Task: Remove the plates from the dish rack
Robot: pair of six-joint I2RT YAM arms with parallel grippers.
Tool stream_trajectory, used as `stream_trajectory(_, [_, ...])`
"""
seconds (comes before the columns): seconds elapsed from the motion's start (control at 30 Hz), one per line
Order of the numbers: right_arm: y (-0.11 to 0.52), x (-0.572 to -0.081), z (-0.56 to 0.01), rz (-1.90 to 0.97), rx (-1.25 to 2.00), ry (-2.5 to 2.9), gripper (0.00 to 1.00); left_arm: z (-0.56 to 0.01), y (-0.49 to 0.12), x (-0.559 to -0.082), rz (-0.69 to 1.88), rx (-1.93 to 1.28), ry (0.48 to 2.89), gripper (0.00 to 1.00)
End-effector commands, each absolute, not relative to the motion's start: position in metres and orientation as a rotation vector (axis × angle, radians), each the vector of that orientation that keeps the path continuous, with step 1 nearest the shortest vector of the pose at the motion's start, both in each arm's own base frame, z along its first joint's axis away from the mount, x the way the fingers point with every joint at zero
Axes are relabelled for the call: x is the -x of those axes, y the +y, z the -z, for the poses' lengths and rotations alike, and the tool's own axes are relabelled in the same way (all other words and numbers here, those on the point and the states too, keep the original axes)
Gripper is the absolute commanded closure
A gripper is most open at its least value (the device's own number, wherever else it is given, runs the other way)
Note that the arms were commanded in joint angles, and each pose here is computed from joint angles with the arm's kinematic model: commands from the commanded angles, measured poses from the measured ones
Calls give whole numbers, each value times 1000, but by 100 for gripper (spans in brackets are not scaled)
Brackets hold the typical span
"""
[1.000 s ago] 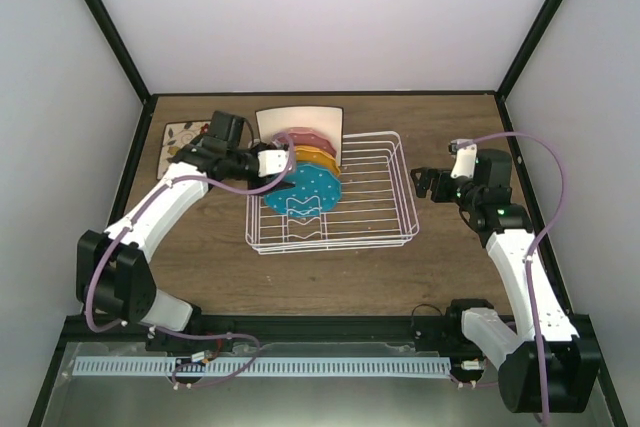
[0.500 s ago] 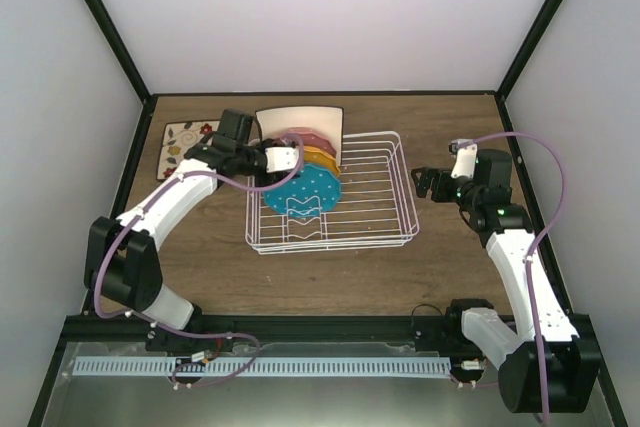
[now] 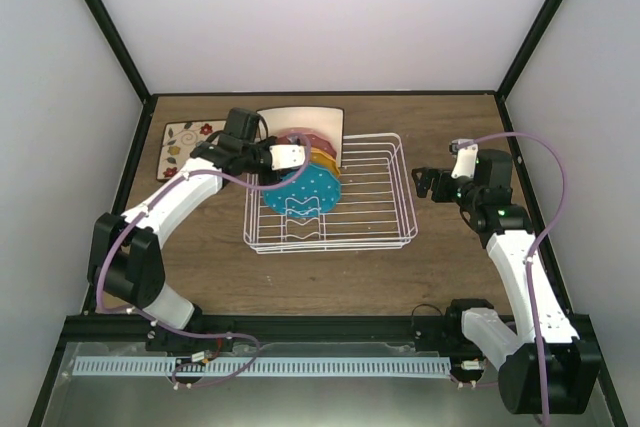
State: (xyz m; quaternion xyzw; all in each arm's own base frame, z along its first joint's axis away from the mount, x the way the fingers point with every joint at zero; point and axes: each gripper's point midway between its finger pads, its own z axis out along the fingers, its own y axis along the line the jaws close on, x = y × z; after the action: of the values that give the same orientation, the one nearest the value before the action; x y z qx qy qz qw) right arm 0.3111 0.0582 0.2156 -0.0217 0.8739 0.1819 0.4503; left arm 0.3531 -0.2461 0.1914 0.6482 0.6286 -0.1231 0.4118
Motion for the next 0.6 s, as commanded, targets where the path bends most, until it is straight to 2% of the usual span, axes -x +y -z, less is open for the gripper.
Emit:
stream_trajectory(0.0, [54,-311,-222,-428,52,2142,0,-227,-259,-344,364,-1589,1545,96])
stream_trajectory(0.23, [56,-313,-219,-445,52,2142,0,-300,-259,-345,272,-1451,1406,96])
stream_trajectory(0.57, [58,-312,-217,-465,46,2138,0,-350,-253,-337,154,-1370,1271,96])
